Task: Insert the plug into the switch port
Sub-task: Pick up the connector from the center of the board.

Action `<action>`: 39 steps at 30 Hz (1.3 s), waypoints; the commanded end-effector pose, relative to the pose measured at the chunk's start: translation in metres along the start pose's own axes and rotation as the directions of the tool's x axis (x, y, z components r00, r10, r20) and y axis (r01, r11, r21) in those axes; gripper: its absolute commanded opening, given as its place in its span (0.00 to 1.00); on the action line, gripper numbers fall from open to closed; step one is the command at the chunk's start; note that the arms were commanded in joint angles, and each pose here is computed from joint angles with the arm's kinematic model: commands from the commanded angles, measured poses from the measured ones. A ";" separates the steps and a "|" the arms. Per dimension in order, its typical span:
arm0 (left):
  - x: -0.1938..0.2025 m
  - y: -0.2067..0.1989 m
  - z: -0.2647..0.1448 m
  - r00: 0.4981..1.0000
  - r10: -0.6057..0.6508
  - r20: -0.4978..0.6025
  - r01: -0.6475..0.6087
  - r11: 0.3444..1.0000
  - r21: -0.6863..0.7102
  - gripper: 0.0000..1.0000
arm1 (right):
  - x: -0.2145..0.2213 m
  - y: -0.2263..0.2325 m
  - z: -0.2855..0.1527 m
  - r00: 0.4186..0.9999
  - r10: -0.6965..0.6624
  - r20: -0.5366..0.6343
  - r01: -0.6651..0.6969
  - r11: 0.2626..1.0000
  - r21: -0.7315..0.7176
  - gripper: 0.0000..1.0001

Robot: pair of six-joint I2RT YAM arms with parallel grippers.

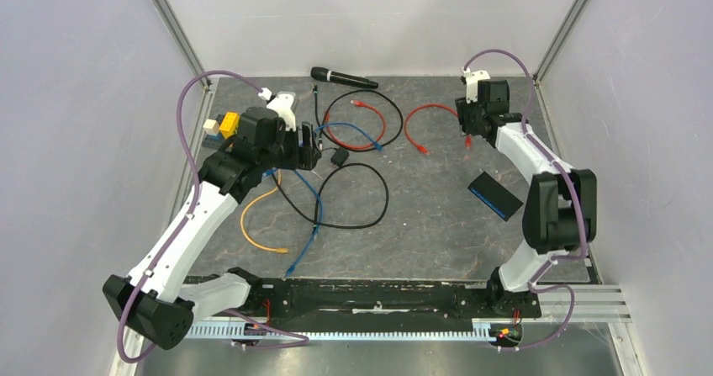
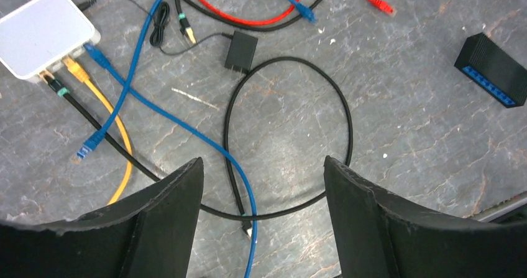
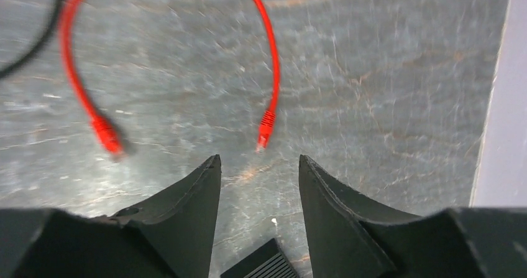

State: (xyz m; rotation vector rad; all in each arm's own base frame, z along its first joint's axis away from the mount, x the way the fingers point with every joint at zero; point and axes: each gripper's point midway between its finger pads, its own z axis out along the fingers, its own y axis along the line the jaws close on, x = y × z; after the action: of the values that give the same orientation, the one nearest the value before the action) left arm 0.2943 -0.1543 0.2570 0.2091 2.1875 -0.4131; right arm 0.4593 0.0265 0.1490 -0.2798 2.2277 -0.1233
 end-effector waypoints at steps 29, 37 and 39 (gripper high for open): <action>0.040 -0.001 -0.014 1.000 0.007 -0.015 -0.007 0.998 0.065 0.76 | 0.106 -0.017 0.099 0.931 0.022 -0.365 -0.020 1.000 0.010 0.10; 0.021 0.005 -0.024 0.999 0.045 0.031 -0.046 0.999 0.021 0.77 | 0.025 -0.013 0.051 0.988 -0.081 -0.135 0.066 0.991 -0.114 0.00; 0.008 0.005 -0.027 0.997 0.042 0.068 -0.043 0.999 0.010 0.77 | 0.001 -0.011 0.031 0.989 -0.136 -0.051 0.128 0.983 -0.133 0.00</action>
State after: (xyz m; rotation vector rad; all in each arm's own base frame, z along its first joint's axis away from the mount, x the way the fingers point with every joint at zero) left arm 0.2574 -0.1442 0.2241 0.2358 2.2356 -0.4414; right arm 0.4751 -0.0026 0.0384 -0.3461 2.5286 -0.1091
